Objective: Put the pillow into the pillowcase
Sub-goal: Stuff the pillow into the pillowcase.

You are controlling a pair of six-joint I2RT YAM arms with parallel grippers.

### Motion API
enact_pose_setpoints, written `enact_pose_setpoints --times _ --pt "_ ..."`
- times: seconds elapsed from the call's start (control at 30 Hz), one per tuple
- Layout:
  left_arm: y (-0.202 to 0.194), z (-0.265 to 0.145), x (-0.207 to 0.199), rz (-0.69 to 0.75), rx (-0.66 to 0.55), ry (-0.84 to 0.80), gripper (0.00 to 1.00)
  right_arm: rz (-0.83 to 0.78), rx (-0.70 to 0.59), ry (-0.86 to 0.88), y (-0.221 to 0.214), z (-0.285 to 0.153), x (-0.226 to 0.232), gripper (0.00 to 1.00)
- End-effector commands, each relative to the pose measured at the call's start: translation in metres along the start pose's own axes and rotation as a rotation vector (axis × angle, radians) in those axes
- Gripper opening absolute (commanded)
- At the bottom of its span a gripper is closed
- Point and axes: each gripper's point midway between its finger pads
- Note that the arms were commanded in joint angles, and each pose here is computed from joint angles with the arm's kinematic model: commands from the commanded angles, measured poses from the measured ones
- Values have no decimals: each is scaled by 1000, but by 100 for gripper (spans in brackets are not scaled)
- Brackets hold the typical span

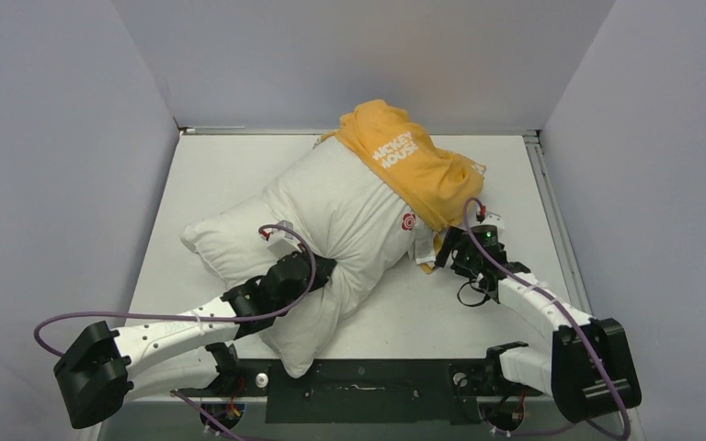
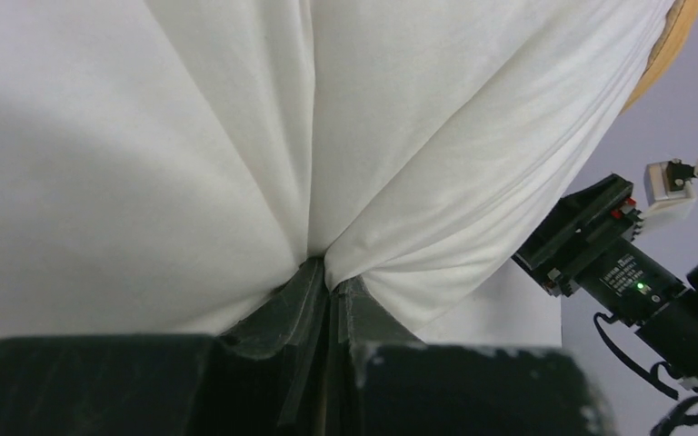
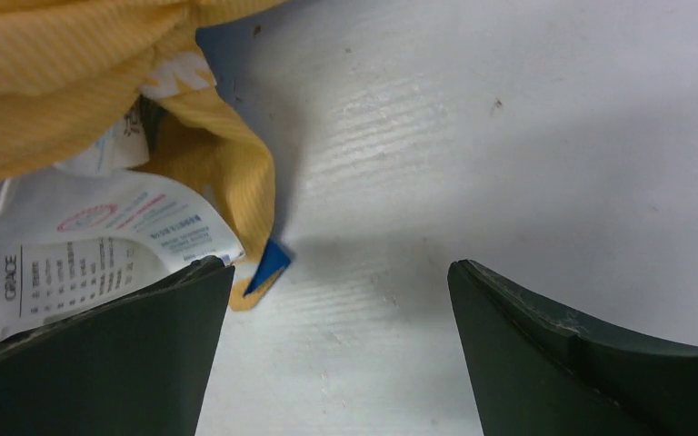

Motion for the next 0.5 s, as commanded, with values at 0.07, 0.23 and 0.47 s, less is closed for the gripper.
enact_pose_setpoints --times 0.07,0.23,0.47 --pt "-24 -4 24 47 98 51 0 30 -15 207 22 37 43 97" --pt "-23 -4 24 48 97 50 0 -1 76 350 5 56 69 71" --pt "-28 4 16 38 109 27 0 -120 186 620 -37 14 130 5"
Point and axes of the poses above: each gripper's point midway between its finger pads, its own z axis out along the fingers, its own x axis along the line the jaws close on, y = z × x, and after that the axes turned 1 degree about z, right-handed
